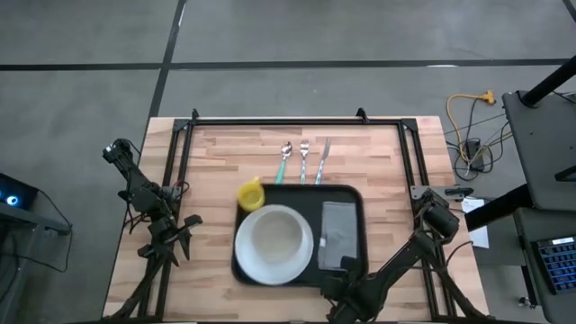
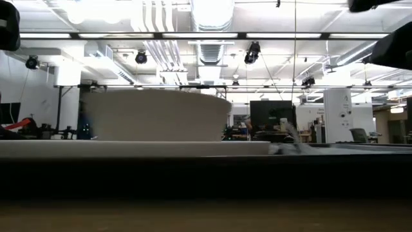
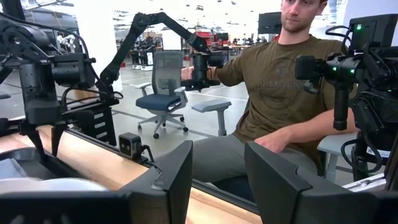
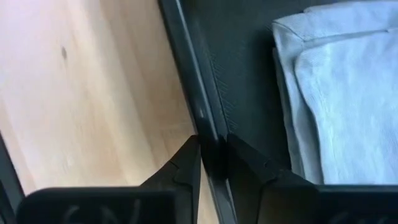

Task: Set up tray
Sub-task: Adjust the black serving tray

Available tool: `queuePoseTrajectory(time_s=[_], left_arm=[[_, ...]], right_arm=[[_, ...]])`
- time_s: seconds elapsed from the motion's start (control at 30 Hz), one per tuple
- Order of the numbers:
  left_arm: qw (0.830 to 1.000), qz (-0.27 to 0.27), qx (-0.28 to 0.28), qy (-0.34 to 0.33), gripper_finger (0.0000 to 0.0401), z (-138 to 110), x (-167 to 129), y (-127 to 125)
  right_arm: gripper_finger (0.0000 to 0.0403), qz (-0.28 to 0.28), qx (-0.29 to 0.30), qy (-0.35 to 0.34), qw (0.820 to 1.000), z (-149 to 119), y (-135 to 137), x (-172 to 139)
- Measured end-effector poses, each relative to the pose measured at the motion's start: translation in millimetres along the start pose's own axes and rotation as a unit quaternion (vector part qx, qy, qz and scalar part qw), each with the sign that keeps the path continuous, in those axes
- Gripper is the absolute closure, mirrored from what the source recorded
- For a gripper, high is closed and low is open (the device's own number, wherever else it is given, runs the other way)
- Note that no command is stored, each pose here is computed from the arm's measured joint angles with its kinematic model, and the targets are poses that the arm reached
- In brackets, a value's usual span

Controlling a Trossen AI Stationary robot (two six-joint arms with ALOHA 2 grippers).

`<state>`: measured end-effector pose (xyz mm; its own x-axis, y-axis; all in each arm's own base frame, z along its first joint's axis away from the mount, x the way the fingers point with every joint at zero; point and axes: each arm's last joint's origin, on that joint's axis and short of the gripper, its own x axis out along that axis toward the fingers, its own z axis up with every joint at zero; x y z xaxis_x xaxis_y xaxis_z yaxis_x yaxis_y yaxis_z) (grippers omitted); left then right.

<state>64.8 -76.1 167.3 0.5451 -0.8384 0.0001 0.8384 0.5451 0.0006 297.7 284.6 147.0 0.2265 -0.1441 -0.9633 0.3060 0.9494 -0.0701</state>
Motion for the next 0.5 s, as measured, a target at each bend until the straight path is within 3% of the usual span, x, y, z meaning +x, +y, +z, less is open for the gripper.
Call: queuePoseTrajectory(time_s=[0.13, 0.5], left_arm=[[1.000, 0.000, 0.000, 0.000, 0.0269, -0.1, 0.0, 0.0], [1.000, 0.000, 0.000, 0.000, 0.0269, -0.1, 0.0, 0.0]], right_arm=[[0.0351, 0.001, 0.006, 0.002, 1.000, 1.9, -0.8, 0.3], [0.0359, 0.005, -0.073, 0.001, 0.997, 1.9, 0.0, 0.2]])
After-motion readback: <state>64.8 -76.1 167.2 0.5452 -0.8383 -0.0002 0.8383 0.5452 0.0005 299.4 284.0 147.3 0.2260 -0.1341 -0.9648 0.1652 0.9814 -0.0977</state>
